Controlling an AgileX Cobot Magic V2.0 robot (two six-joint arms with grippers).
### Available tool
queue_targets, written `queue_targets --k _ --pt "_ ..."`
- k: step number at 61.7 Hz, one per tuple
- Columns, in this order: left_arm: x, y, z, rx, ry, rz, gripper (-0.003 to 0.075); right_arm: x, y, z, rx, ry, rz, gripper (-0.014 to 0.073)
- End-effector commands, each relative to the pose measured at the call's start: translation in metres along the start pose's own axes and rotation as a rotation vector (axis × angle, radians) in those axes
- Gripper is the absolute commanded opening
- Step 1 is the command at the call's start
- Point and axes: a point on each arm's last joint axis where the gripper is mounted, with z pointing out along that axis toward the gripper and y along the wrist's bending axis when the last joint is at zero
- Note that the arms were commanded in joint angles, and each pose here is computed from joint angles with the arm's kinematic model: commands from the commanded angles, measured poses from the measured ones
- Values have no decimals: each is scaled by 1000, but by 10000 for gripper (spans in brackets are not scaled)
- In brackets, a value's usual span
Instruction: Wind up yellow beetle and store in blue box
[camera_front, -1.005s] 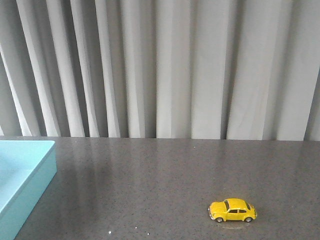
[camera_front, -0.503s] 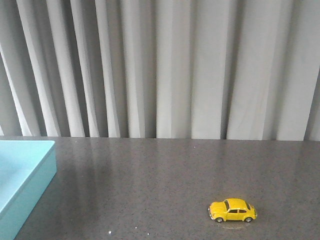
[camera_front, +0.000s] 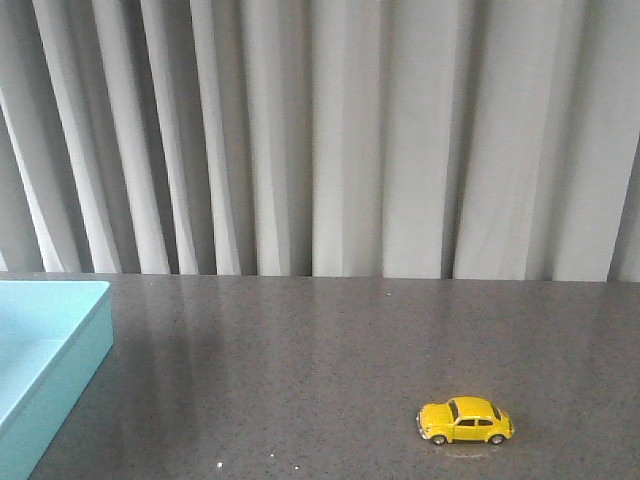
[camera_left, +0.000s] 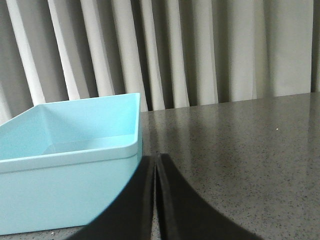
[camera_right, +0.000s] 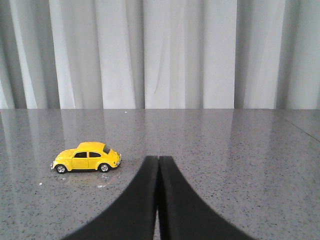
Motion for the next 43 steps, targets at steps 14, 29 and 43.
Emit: queue_targets --k 14,29,43 --pt "-39 1 -6 4 -158 -59 -5 -21 -1 -2 11 -128 48 -7" --pt "-135 3 3 6 -160 -16 -5 -91 0 5 1 -156 65 -7" --pt "-206 5 47 4 -5 19 -5 -165 2 35 -12 -84 50 -7"
